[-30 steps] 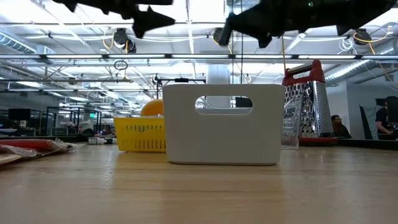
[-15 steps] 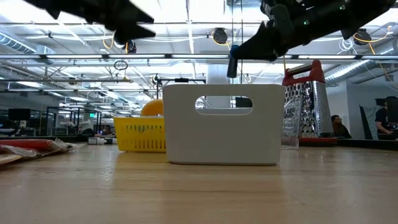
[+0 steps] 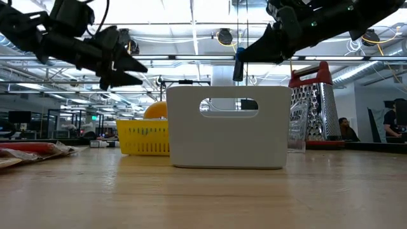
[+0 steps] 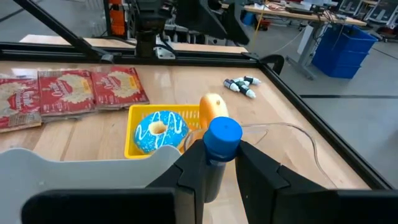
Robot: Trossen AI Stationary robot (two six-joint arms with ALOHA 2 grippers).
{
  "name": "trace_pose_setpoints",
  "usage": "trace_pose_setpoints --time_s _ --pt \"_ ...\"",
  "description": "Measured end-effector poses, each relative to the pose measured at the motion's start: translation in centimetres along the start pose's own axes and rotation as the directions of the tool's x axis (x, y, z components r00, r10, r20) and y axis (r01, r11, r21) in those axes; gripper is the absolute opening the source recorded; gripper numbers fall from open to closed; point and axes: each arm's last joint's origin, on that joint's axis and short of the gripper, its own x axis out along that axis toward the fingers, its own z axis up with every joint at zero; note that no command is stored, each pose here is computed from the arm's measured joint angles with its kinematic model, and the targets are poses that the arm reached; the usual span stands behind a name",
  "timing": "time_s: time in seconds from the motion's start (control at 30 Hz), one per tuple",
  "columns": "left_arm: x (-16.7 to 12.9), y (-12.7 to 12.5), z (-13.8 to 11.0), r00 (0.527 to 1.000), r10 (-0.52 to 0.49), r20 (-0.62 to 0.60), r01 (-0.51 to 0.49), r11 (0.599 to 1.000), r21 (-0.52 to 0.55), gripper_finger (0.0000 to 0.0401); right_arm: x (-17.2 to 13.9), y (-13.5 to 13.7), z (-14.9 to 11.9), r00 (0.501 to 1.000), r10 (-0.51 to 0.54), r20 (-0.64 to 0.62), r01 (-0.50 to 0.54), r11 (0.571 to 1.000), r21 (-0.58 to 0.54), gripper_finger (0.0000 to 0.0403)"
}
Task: Pick & Place Food Item
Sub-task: Put the blue food coloring bottle into the gray bin
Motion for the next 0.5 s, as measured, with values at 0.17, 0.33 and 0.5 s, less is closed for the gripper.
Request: trace_pose_setpoints --time_s 0.17,0.33,0.5 --pt "-0.1 0.2 -0.3 1.0 0.027 -0.004 -0.027 0.999 -0.036 0.0274 0.0 0.0 0.0 0.999 0.037 0.001 -0.037 0.999 0.011 0.0066" --pt "-0.1 0.2 -0.3 0.999 0.035 0.006 -0.034 0.999 -0.035 0.0274 0.0 0.7 0.0 0.963 0.268 0.008 -0.268 0.963 0.001 0.0062" --pt "0.0 0.3 -0.3 0.999 0.05 0.009 -0.05 0.998 -0.045 0.0274 0.5 1.4 -0.5 0.907 0.42 0.004 -0.42 0.906 0.049 0.0064"
